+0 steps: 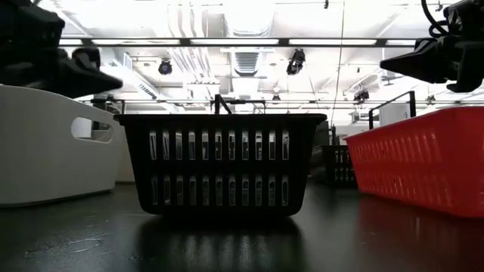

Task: Stack baskets on shelf by color
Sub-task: Put the top left black bin on the shelf

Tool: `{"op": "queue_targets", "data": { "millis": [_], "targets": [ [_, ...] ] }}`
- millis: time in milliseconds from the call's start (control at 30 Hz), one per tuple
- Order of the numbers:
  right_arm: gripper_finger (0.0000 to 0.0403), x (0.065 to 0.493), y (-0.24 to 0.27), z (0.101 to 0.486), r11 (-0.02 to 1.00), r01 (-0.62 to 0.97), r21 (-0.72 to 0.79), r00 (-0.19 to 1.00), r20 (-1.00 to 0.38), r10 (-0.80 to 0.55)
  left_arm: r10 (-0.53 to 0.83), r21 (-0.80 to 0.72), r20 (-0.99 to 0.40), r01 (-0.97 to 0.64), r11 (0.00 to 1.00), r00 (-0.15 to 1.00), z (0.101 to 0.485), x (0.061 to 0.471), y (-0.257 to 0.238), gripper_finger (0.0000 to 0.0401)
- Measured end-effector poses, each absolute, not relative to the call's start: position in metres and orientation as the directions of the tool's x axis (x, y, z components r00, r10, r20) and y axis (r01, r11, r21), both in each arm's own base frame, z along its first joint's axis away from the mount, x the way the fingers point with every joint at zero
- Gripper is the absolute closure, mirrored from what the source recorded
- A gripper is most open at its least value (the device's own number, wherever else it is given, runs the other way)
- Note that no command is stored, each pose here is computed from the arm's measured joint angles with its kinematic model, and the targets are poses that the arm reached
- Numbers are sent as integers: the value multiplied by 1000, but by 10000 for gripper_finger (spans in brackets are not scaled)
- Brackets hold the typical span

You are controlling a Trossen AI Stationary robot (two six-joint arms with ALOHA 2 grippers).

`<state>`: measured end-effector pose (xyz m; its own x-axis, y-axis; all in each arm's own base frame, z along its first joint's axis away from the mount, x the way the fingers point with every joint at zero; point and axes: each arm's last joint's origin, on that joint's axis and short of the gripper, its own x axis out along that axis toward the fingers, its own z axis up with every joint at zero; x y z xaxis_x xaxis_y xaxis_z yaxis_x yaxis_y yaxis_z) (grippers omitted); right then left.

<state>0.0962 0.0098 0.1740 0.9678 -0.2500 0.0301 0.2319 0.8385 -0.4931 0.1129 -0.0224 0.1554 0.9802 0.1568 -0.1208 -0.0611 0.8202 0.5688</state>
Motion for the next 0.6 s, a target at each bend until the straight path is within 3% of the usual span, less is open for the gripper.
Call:
{"op": "queue_targets", "data": {
  "millis": [133,233,333,467,600],
  "targets": [
    [394,96,10,176,851,241,-466,968,49,-247,171,585,-88,-88,806,981,159,113,-22,401],
    [394,96,11,178,963,226,-149,974,64,-219,168,567,-48,-111,816,985,163,113,-22,401],
    [394,96,10,178,973,225,54,971,69,-229,100,420,48,-111,901,994,173,114,-24,401],
    [394,96,10,178,970,221,104,971,70,-229,73,169,190,-106,980,979,187,112,-24,401],
    [394,96,10,178,970,220,104,971,72,-228,73,105,275,-105,989,959,196,110,-24,401]
  ]
}}
